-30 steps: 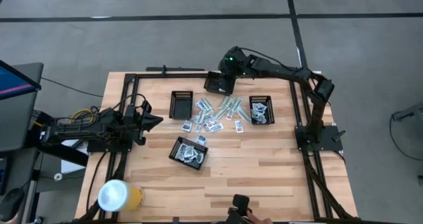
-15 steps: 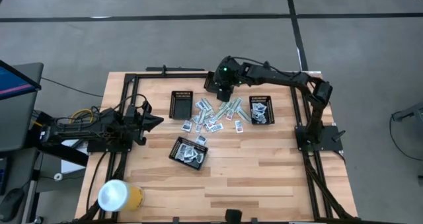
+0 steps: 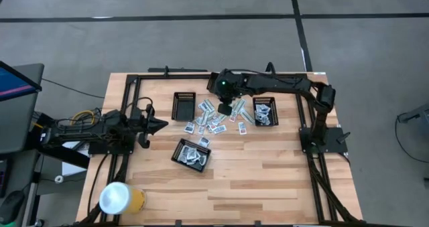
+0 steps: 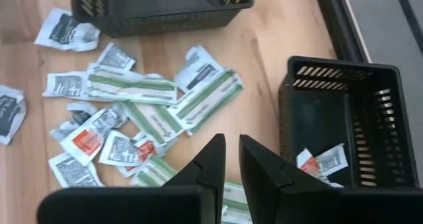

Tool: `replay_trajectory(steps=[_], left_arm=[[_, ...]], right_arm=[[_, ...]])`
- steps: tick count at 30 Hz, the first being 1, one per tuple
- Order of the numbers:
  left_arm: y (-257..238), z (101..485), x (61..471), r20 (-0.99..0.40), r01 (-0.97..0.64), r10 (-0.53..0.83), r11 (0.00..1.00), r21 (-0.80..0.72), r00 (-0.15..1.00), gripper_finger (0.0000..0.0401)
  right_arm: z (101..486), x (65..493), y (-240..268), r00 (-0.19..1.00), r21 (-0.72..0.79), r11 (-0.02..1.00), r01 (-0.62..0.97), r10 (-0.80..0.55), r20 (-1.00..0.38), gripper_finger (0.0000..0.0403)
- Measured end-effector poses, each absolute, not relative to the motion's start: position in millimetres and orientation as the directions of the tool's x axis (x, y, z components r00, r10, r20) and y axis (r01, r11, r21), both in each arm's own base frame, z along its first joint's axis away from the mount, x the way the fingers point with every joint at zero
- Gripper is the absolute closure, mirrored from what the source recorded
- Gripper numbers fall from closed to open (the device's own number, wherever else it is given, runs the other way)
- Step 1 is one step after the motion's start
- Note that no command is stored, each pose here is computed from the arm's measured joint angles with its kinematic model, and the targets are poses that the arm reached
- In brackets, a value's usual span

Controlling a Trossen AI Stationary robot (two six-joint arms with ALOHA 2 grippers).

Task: Pick & Place First Aid Supplies
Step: Put the orange ointment pack into the top black bin

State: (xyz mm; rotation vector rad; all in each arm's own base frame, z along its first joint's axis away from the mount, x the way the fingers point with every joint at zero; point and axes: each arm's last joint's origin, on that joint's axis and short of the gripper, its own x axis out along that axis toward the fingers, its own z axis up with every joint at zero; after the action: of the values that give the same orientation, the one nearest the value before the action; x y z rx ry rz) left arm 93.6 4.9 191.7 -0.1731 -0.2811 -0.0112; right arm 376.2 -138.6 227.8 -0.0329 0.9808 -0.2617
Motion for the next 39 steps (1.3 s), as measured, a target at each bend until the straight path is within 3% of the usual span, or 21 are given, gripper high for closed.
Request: replay_trajectory(steps=[9, 16, 23, 27, 32, 39], left_arm=[[5, 185, 95, 0.212, 0.024, 0.014, 0.984, -0.175, 0.977, 0.0393], [5, 185, 95, 0.212, 0.024, 0.014, 0.984, -0.175, 0.977, 0.0393], [5, 186, 95, 0.214, 0.024, 0.014, 0.984, -0.175, 0.977, 0.0393], [5, 186, 95, 0.220, 0.025, 0.014, 0.984, -0.174, 0.975, 0.0393], [5, 186, 95, 0.221, 0.026, 0.014, 0.984, -0.174, 0.975, 0.0393], [5, 187, 95, 0.228, 0.027, 0.014, 0.984, -0.174, 0.974, 0.0393]], right_arm=[[226, 378, -117, 0.484, -0.165, 0.969, 0.183, -0.235, -0.843, 0.0363], [250, 363, -97, 0.466, -0.163, 0.977, 0.136, -0.209, -0.860, 0.0371], [270, 330, -88, 0.341, -0.128, 0.988, 0.082, -0.149, -0.928, 0.0375], [266, 320, -88, 0.257, -0.049, 0.997, 0.066, -0.065, -0.964, 0.0374], [255, 328, -84, 0.259, 0.060, 0.997, 0.044, 0.047, -0.965, 0.0378], [238, 332, -74, 0.175, 0.083, 0.994, -0.066, 0.094, -0.980, 0.0377]])
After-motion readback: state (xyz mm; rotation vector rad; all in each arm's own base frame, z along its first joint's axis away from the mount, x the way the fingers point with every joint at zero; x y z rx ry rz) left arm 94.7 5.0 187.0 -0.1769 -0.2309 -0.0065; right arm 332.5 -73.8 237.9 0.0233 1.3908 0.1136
